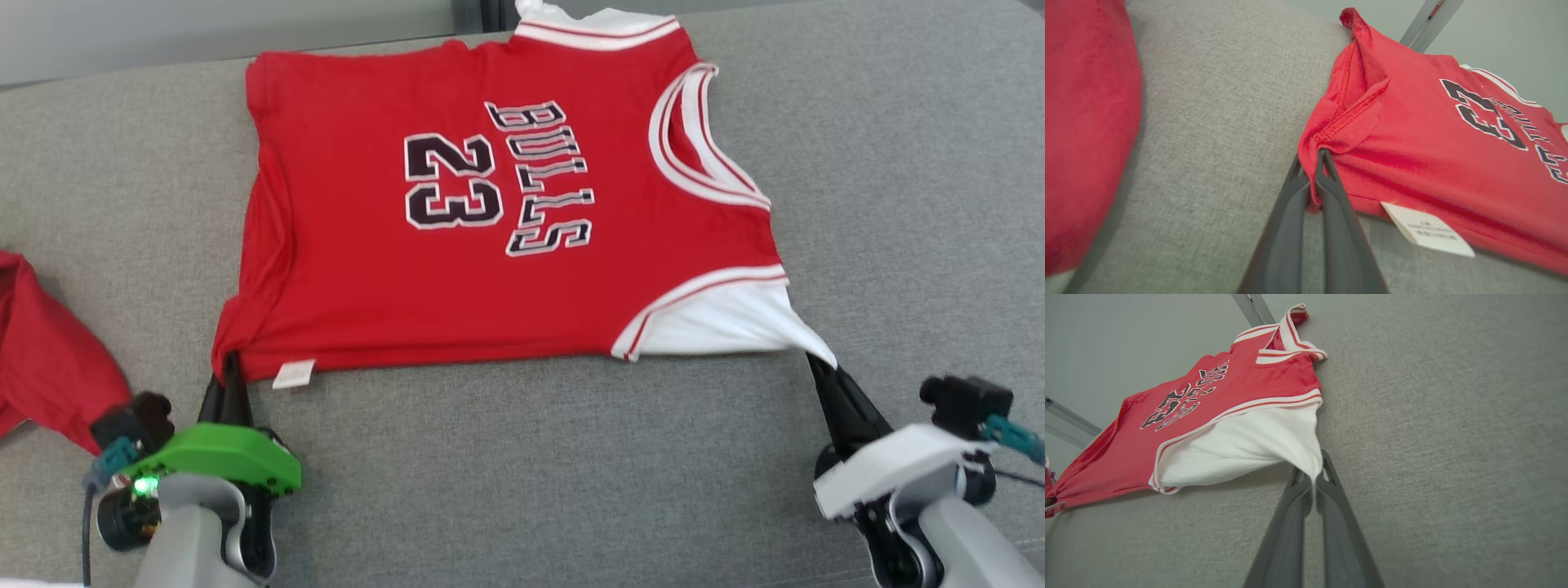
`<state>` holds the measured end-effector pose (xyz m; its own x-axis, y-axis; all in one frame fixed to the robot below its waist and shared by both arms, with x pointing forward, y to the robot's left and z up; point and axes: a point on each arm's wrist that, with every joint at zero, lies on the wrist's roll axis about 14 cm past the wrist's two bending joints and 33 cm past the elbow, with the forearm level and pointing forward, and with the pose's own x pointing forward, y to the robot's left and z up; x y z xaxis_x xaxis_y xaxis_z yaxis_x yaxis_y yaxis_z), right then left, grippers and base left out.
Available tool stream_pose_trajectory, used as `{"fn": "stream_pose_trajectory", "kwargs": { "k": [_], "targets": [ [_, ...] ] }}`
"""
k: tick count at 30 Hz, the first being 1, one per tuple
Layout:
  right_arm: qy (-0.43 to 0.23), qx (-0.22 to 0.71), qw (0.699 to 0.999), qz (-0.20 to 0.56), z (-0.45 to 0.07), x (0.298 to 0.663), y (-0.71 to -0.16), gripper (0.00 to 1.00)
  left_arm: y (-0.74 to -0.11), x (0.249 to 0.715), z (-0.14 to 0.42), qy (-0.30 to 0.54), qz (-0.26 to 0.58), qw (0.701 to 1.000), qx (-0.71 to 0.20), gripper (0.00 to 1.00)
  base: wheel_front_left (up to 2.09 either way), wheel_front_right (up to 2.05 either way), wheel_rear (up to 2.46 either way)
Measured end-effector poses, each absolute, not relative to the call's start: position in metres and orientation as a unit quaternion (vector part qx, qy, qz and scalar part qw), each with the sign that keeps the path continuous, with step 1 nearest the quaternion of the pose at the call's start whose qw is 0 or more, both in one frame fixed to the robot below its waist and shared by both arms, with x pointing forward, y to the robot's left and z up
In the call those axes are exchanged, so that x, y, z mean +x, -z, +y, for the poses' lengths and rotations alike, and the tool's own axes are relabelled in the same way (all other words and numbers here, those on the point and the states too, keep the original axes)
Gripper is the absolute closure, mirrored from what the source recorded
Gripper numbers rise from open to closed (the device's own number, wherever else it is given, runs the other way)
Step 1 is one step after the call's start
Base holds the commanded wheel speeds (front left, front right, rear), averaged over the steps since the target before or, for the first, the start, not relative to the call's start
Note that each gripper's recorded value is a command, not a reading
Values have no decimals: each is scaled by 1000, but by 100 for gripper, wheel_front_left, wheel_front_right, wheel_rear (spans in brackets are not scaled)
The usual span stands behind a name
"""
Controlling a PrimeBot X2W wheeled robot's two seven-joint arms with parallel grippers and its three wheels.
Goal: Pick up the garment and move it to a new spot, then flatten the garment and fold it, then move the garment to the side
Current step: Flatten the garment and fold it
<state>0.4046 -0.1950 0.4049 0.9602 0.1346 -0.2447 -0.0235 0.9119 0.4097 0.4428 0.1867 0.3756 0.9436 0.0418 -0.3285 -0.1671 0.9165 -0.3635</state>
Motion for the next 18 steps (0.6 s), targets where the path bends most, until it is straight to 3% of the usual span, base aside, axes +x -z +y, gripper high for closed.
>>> {"fn": "stream_pose_trajectory", "kwargs": {
  "k": [9,18],
  "targets": [
    [-39,197,968,154,-199,328,-417,100,-388,375,191,-68,171,965,-185,100,0,0,0],
    [-22,202,966,158,-196,314,-439,100,-423,348,185,-64,187,963,-182,100,0,0,0]
  ]
}}
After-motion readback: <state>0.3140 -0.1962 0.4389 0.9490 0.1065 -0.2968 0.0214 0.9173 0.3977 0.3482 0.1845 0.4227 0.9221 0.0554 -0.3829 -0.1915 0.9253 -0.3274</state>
